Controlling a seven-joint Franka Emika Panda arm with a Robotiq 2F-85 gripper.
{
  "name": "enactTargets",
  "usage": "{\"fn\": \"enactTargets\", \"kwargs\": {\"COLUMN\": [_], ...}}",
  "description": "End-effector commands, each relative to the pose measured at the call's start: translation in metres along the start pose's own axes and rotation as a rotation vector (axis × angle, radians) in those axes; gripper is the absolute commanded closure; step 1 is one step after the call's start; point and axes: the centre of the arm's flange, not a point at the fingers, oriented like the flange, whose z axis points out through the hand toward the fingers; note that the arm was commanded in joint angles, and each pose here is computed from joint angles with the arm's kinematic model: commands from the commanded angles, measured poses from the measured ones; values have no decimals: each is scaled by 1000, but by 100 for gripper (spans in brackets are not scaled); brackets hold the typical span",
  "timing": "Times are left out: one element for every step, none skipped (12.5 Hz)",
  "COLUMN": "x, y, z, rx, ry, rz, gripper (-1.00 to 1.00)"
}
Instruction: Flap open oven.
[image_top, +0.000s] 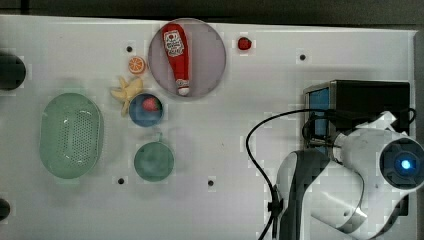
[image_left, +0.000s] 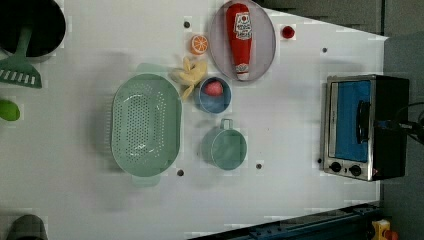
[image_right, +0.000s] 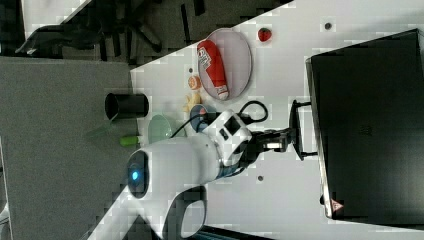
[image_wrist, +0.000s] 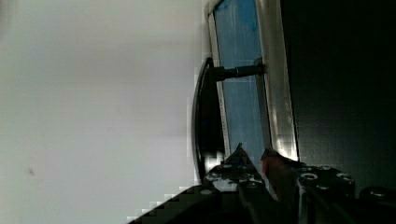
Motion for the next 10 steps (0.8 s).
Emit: {"fn": "enactTargets", "kwargs": {"x": [1,1,2,2,3,3,5,6,7,9], "y": [2,1,1,-2,-5,-9,-13,-18,-24,-33], "z": [26,33,39,43,47,51,51,50,52,53], "rx": [-12,-14,-18,-19,-19,-17,-16,-17,-24,-41], "ry": [-20,-31,-30,-32,-36,-43,-41,-41,-49,-56], "rz": [-70,-72,-73,-78,-84,-89,-92,-99,-119,-144], "gripper": [65,65,65,65,65,65,65,65,65,65]}}
